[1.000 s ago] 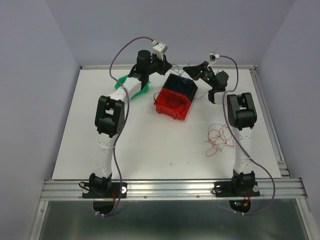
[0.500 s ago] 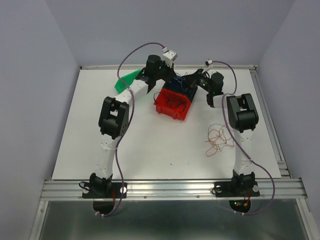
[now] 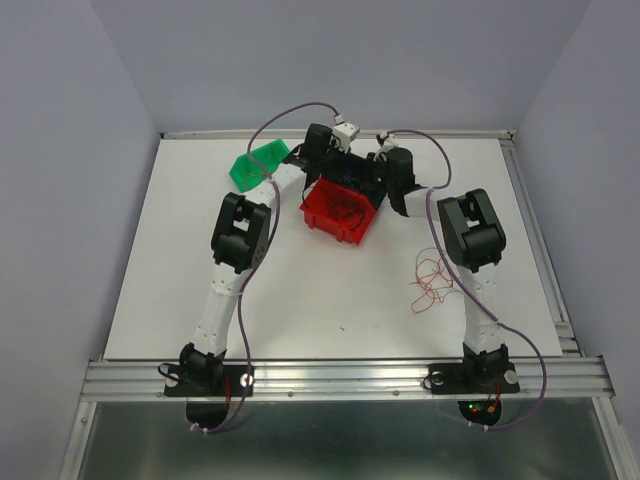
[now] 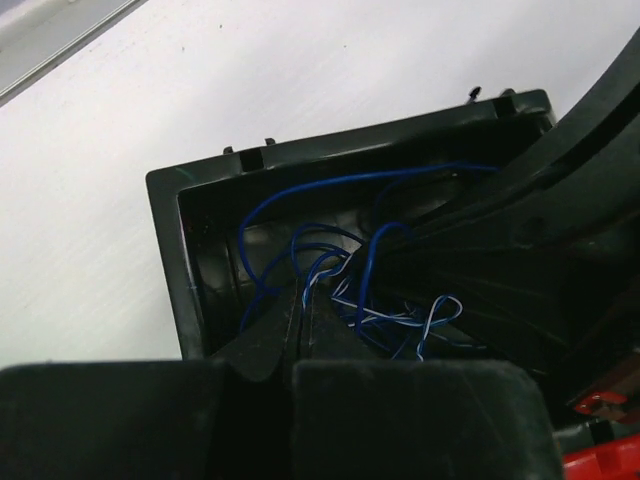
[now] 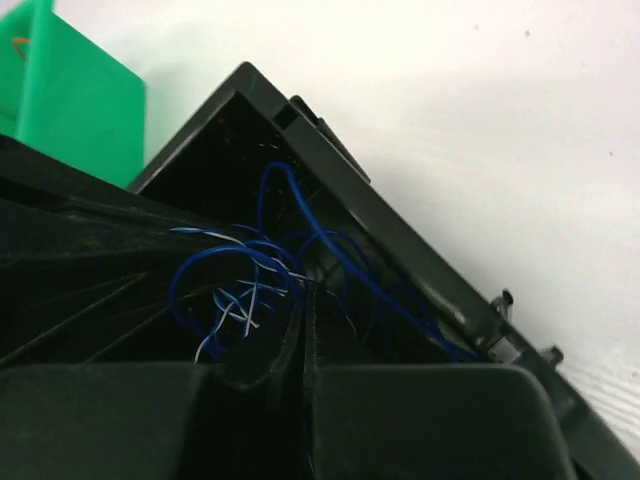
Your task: Untangle the cables
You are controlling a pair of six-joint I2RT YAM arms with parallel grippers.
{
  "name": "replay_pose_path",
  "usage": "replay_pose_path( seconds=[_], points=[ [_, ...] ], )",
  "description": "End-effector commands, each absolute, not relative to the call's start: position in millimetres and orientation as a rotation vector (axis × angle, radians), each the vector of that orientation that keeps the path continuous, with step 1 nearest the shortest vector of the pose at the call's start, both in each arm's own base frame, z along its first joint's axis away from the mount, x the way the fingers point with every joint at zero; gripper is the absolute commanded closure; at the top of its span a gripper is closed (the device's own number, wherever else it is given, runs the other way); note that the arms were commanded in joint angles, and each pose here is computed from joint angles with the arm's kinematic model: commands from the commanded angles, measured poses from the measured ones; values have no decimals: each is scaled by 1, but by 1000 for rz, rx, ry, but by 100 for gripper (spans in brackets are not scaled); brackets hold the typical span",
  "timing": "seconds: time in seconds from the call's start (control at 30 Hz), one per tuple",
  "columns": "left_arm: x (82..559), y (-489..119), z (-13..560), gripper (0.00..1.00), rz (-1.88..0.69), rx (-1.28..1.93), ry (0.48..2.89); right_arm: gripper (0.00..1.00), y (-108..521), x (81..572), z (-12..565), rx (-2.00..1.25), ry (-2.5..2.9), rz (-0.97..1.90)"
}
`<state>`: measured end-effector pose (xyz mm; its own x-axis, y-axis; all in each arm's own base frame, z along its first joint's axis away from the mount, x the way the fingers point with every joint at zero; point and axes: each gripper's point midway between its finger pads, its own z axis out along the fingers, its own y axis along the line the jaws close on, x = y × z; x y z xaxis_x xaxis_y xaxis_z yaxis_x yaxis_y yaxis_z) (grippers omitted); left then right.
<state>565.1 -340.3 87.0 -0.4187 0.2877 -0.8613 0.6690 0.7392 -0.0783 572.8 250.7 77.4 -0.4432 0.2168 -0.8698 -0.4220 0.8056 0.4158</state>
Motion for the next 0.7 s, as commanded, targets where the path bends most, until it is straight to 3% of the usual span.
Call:
replay_pose_path(
  seconds=[0.0,0.4,0.5,0.67],
  points=[
    [566,-355,119,100,-496,750,1948,99,242,589,92,-96,1938,620],
    [558,-349,181,78,-495,739,1855,100,235,584,94,-71,2067,489],
    [549,-348,200,62,-517,744,1824,99,231,574,87,-58,2105,468],
    [536,-344,238,52,-533,738,1767,99,227,568,82,-50,2146,455]
  ],
)
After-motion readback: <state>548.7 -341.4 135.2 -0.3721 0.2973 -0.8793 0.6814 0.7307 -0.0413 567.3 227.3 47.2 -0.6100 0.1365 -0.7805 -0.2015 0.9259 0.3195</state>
